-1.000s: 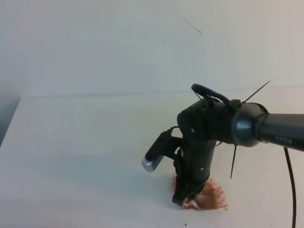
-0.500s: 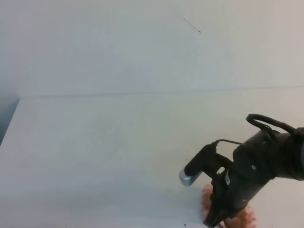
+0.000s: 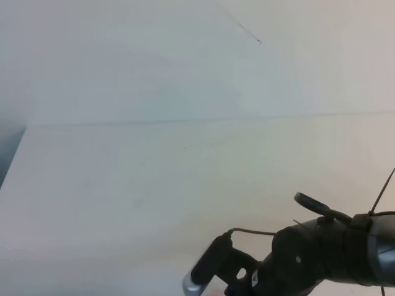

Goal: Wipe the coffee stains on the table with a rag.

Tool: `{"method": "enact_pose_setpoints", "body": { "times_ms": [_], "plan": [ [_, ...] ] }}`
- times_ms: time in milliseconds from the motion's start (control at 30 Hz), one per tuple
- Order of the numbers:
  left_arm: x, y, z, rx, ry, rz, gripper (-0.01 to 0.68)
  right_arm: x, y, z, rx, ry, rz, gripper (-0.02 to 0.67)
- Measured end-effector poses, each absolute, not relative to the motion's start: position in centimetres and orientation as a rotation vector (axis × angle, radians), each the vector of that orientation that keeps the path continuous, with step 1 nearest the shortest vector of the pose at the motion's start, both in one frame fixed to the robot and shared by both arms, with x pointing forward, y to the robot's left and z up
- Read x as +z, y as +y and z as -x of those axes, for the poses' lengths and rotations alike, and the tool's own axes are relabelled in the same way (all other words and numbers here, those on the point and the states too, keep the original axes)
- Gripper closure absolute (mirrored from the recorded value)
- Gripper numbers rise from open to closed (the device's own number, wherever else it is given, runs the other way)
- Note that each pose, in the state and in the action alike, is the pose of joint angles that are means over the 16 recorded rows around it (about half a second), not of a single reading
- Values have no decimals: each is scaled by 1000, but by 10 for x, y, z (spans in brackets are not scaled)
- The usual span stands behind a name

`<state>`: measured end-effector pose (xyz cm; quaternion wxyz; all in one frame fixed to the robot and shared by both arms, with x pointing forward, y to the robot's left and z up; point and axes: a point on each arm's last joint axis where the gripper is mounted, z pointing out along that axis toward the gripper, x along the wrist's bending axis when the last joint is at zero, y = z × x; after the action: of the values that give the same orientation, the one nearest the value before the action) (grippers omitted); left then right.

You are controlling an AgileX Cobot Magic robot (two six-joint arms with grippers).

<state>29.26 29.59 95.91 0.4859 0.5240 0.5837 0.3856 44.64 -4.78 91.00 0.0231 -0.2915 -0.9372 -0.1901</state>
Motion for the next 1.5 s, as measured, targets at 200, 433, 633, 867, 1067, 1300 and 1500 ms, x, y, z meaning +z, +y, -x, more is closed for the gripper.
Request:
{"method": "enact_pose_setpoints", "body": {
  "times_ms": [200,433,633,867,1067,1300,1500],
  "plan": [
    [959,296,-293,938,1420,-1275,673,915,-49,-465,-677,-2945,956,609],
    [959,296,-293,938,1420,-1275,673,930,-81,-516,-739,-2949,1188,609],
    [959,296,-293,938,1420,-1275,674,938,-116,-549,-722,-2921,1369,589],
    [959,296,-293,938,1420,-1275,674,942,-139,-563,-695,-2895,1472,446],
    [959,296,-293,938,1420,-1275,674,964,-146,-559,-717,-2927,1492,308],
    [959,296,-293,938,1420,-1275,674,1036,-164,-535,-855,-3044,1532,360],
    [959,296,-293,938,1420,-1275,673,1108,-194,-485,-1086,-3136,1607,521]
  ]
}}
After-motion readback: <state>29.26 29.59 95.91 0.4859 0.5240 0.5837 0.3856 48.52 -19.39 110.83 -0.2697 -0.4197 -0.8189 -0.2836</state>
